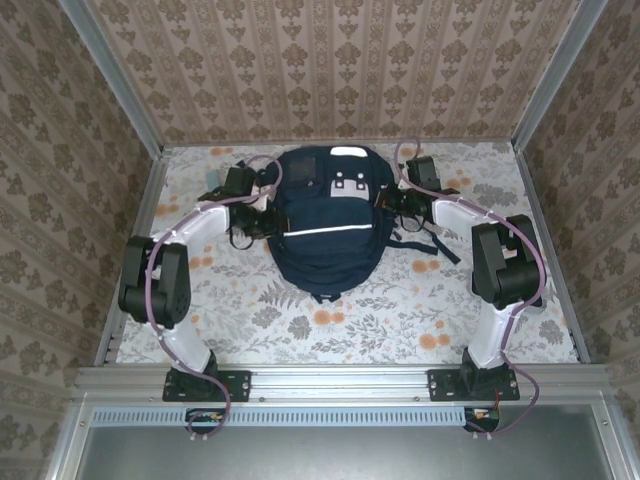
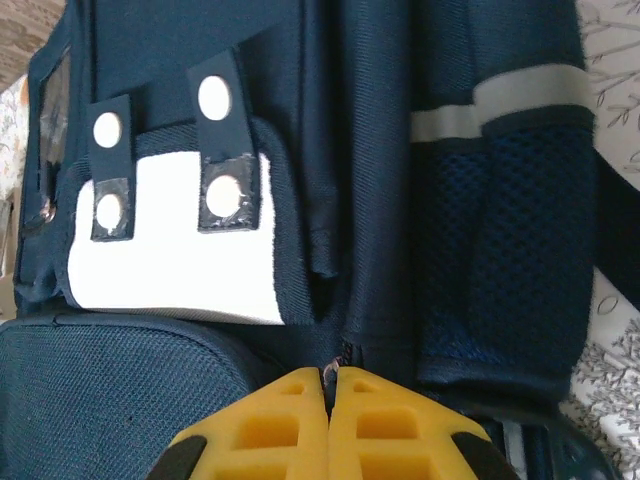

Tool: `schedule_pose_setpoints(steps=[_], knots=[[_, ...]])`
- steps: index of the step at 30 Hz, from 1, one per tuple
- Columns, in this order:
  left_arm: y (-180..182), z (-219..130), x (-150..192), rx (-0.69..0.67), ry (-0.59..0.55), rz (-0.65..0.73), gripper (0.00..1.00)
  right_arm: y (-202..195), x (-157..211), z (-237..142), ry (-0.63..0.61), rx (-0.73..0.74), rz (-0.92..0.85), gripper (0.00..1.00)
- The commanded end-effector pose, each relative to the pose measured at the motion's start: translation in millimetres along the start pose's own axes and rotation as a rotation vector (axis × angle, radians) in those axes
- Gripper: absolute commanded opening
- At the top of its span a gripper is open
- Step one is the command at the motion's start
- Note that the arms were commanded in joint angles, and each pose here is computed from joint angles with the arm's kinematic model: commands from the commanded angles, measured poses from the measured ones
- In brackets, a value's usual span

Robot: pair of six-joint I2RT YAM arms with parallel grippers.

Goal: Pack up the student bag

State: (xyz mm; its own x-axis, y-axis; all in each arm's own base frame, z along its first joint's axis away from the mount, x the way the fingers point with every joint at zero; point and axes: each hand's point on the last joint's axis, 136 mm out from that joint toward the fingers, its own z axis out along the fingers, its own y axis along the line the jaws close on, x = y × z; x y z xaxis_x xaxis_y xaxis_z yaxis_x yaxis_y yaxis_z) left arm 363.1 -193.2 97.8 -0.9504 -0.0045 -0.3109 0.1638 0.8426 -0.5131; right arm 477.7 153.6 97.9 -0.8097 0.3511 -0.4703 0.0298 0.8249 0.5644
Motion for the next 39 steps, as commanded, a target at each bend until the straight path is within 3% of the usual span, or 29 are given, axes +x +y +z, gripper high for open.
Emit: schedule_pose_setpoints(steps=[1, 5, 8, 12, 16, 21, 26, 33, 39], knots=[[-11.8, -25.2, -10.5, -0.058, -0.091, 0.039, 0.47, -5.3, 10.7, -6.5, 0.072, 0.071, 0.073, 0.0], [-50.6, -42.1, -38.7, -0.077, -0.194, 0.18, 0.53, -13.7, 22.5, -5.4, 0.146, 0.126, 0.162, 0.0], [-86.9, -31.8, -65.0, -0.036, -0.237, 0.264, 0.53, -9.1, 22.2, -5.9, 0.127, 0.096, 0.217, 0.0], [-140.2, 10.3, -93.2, 0.017, -0.252, 0.345, 0.46, -7.9, 20.1, -8.1, 0.108, 0.091, 0.254, 0.0], [-171.1, 59.7, -115.2, 0.047, -0.247, 0.352, 0.38, -11.5, 22.6, -7.7, 0.113, 0.095, 0.292, 0.0], [-167.6, 124.9, -133.7, 0.003, -0.208, 0.307, 0.33, -20.8, 30.5, -8.9, 0.129, 0.121, 0.324, 0.0], [-137.3, 166.8, -135.3, -0.084, -0.143, 0.225, 0.29, -22.7, 41.7, -16.8, 0.158, 0.127, 0.286, 0.0], [-107.7, 180.4, -131.6, -0.091, -0.083, 0.082, 0.25, -22.4, 67.8, -43.7, 0.206, 0.124, 0.214, 0.0], [-101.7, 183.6, -131.7, -0.086, -0.074, 0.062, 0.25, -14.1, 101.1, -59.6, 0.261, 0.088, 0.197, 0.0]])
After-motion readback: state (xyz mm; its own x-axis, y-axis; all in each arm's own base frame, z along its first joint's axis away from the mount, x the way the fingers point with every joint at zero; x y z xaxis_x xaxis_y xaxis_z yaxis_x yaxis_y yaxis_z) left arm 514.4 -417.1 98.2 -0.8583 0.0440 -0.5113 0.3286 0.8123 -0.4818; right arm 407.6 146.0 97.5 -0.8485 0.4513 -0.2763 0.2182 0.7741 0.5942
